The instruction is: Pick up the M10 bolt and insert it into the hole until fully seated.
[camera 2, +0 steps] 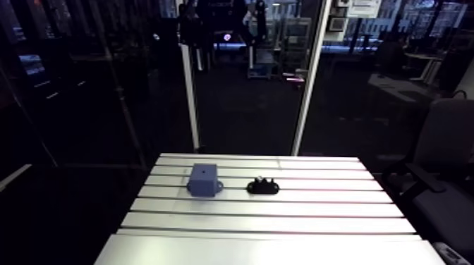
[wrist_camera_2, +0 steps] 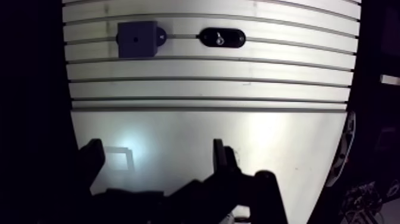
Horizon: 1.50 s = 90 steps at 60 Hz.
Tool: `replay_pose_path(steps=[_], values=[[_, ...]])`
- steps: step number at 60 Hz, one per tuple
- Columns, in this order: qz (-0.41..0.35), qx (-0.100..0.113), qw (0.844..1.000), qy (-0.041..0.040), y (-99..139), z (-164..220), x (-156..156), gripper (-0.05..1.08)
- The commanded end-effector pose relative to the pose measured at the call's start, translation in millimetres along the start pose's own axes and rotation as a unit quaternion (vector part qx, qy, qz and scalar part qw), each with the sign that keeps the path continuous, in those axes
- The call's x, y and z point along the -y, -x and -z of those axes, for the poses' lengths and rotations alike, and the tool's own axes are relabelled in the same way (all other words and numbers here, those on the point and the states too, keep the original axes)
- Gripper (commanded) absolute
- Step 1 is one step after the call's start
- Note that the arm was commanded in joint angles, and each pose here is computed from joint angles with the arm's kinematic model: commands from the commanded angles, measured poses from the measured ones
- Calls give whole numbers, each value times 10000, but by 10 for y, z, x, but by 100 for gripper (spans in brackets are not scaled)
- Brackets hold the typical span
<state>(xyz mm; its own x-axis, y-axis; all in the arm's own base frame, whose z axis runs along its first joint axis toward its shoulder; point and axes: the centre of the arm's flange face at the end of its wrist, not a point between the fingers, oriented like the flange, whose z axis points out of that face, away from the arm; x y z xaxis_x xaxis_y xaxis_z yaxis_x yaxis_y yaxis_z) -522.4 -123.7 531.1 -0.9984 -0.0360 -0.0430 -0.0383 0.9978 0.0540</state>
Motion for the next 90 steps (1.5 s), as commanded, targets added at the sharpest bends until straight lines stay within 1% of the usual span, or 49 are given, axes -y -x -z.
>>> replay_pose_path(steps=[1, 13, 38, 54, 60, 69, 72, 74, 81, 90], values=[[133, -261, 9995, -69, -217, 73, 45, 1], [135, -229, 9996, -71, -243, 40, 46, 1], [135, -236, 9996, -70, -238, 46, 46, 1], [232, -176, 9996, -64, -258, -20, 56, 1], [289, -152, 9995, -51, -284, -58, 53, 1], [333, -325, 9989, -28, -337, -76, -5, 1], [361, -343, 9988, -18, -347, -105, -22, 1], [398, -407, 9984, -9, -372, -148, -56, 1], [351, -408, 9986, -7, -396, -235, -136, 1], [317, -371, 9988, -32, -413, -360, -223, 1]])
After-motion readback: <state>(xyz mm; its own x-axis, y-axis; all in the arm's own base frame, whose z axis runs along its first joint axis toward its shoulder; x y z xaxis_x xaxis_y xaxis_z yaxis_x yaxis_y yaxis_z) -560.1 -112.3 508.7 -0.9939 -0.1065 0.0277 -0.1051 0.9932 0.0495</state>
